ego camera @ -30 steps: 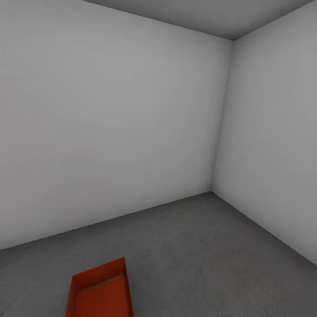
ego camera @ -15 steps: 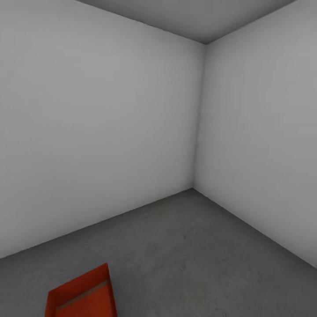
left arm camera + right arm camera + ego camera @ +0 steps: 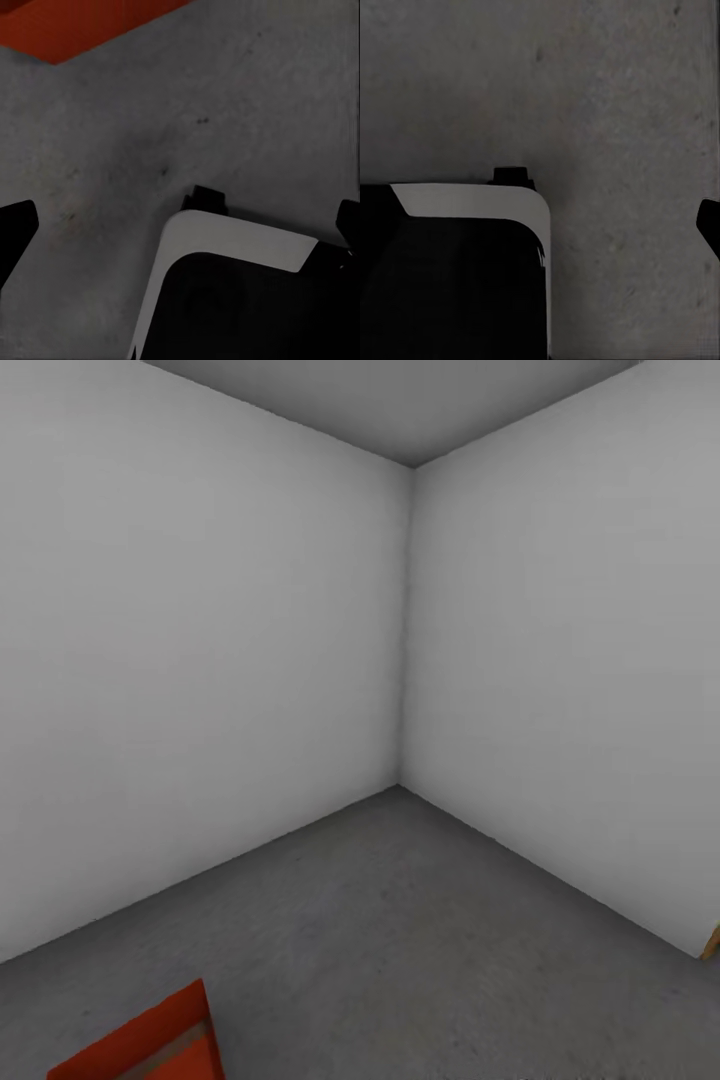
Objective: Move the two storage containers from the living room to the garage. In the garage, place one container on the floor and stack the other container on top of it (either order is fine).
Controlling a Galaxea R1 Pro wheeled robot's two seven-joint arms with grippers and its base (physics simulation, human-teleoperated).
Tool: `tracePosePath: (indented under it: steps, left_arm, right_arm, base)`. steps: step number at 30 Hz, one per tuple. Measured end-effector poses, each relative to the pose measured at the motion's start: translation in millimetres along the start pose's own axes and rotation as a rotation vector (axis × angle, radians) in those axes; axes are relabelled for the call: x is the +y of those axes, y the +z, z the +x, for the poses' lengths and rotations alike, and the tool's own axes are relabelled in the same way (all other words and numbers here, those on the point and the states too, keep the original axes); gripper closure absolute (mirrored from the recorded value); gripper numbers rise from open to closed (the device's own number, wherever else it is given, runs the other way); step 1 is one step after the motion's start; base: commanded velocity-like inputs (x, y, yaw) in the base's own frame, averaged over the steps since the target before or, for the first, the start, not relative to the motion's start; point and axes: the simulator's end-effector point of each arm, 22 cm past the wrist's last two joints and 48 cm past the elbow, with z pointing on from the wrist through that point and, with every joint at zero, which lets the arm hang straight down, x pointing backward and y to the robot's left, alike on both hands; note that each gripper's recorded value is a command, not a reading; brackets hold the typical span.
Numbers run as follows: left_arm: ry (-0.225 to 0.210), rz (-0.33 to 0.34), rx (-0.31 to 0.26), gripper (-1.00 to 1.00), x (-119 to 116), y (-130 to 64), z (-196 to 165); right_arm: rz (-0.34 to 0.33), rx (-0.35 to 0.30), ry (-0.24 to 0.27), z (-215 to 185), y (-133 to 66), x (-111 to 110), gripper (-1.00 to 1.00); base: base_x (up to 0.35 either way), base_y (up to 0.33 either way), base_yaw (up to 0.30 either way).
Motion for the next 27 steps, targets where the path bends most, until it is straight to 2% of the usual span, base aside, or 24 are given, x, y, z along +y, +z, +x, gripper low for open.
tracePosePath:
  steps: [27]
  left_arm:
    - [-0.002, 0.005, -0.019, -1.00, -1.6, -1.9, -7.6]
  right_arm:
    - [0.002, -0.019, 0.009, -7.4, -0.7, -1.4, -1.00]
  base:
    - [0.000, 0.000, -0.269]
